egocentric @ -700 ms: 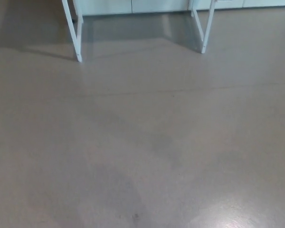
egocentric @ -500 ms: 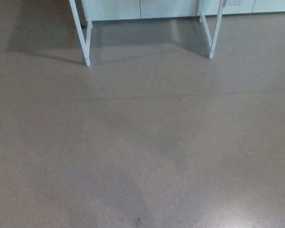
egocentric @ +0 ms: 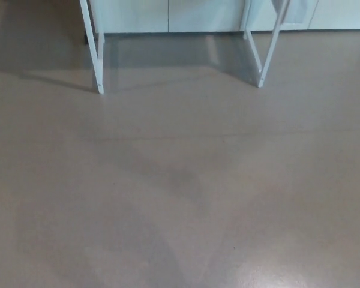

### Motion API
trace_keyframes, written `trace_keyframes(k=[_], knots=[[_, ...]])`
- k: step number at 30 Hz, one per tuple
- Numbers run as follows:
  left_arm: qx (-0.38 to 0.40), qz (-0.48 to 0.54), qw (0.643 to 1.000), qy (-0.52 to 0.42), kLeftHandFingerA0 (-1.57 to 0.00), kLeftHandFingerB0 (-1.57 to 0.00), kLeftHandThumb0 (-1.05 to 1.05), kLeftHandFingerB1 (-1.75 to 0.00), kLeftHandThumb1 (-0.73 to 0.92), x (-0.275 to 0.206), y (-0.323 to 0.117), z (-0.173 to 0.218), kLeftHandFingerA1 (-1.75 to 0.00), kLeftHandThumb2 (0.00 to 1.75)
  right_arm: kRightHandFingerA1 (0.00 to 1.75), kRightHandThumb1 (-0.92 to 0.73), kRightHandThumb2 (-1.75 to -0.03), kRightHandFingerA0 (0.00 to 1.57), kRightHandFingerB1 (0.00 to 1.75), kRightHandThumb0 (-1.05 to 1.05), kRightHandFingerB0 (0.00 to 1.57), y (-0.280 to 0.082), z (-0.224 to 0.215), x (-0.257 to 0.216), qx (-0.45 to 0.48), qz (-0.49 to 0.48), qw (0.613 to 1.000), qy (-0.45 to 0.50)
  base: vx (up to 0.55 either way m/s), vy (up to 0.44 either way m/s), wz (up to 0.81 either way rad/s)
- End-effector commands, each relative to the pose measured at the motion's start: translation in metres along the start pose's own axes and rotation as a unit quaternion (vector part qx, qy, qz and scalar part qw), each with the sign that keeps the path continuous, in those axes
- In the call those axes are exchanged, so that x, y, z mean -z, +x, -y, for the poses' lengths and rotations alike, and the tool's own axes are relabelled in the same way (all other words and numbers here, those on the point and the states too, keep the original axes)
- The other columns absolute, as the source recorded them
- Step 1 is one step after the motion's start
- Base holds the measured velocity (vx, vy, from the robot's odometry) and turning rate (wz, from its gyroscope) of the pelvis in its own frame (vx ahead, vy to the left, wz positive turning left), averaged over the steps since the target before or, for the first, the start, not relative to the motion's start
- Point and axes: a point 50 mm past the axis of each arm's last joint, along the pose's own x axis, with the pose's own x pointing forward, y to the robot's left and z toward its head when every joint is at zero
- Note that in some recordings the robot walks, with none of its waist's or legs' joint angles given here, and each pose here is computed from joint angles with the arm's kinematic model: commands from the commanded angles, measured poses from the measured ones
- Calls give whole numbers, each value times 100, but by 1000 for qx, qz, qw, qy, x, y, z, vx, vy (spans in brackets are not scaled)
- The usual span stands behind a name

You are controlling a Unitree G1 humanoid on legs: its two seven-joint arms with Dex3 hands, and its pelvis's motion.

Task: The robot walks towards a table in front, picks a shampoo with left hand and puts it in a small grey container

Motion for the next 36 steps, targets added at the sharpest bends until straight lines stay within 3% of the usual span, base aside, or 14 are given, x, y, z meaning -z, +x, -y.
trace_keyframes(k=[1, 13, 14, 17, 18, 25, 26, 27, 32, 33, 36], knots=[[0, 17, 1000, 2, -62, -49, -32, -52, 49, -9, 1, 0, -59, 71, 48, -67, -60, 71, 42, -24, 57, 1, 4, -4, 9, 4, 1000, -17, 265, -158, 15], [9, 9, 1000, 29, -65, -50, -31, -52, 50, -4, 0, -2, -59, 72, 48, -68, -60, 73, 43, -26, 60, -5, 0, 13, 7, -6, 1000, -22, 316, -187, 11], [9, 9, 999, 33, -67, -52, -23, -43, 60, -4, 0, -3, -50, 58, 48, -67, -59, 72, 43, -26, 60, -5, -1, 13, 6, -7, 1000, -22, 315, 12, -14], [12, 10, 999, 39, -68, -52, -23, -44, 61, -3, -1, -4, -51, 58, 48, -67, -59, 71, 43, -25, 59, -5, -2, 15, 5, -9, 1000, -19, 333, 66, -25], [10, 9, 999, 42, -68, -50, -32, -52, 48, -2, -1, -6, -60, 70, 48, -67, -59, 70, 43, -23, 59, -6, -4, 17, 3, -11, 1000, -18, 389, 115, -22], [7, 0, 998, 61, -67, -49, -33, -51, 48, 0, -2, -10, -58, 70, 49, -67, -59, 72, 43, -25, 59, -8, -8, 21, -2, -16, 1000, -25, 465, 200, -33], [12, -3, 997, 75, -70, -53, -26, -42, 60, 5, -3, -8, -49, 58, 47, -68, -59, 71, 41, -30, 57, -11, -7, 32, -6, -30, 999, -40, 327, 165, 2], [13, -4, 997, 77, -65, -50, -34, -51, 50, 6, -4, -8, -58, 73, 47, -68, -59, 70, 41, -30, 57, -12, -8, 35, -7, -34, 999, -42, 331, 147, 3], [13, -3, 997, 78, -65, -50, -34, -51, 50, 7, -4, -8, -58, 73, 47, -68, -59, 70, 41, -30, 57, -13, -8, 35, -7, -34, 998, -42, 334, 45, 9], [12, -7, 997, 82, -69, -56, -25, -43, 59, 8, -4, -7, -49, 57, 47, -68, -59, 71, 41, -31, 57, -13, -8, 37, -7, -34, 998, -44, 368, -42, 13], [15, -4, 997, 80, -70, -58, -23, -44, 60, 8, -4, -5, -51, 57, 47, -69, -59, 70, 42, -29, 59, -14, -7, 37, -6, -31, 998, -48, 540, -135, 16]])
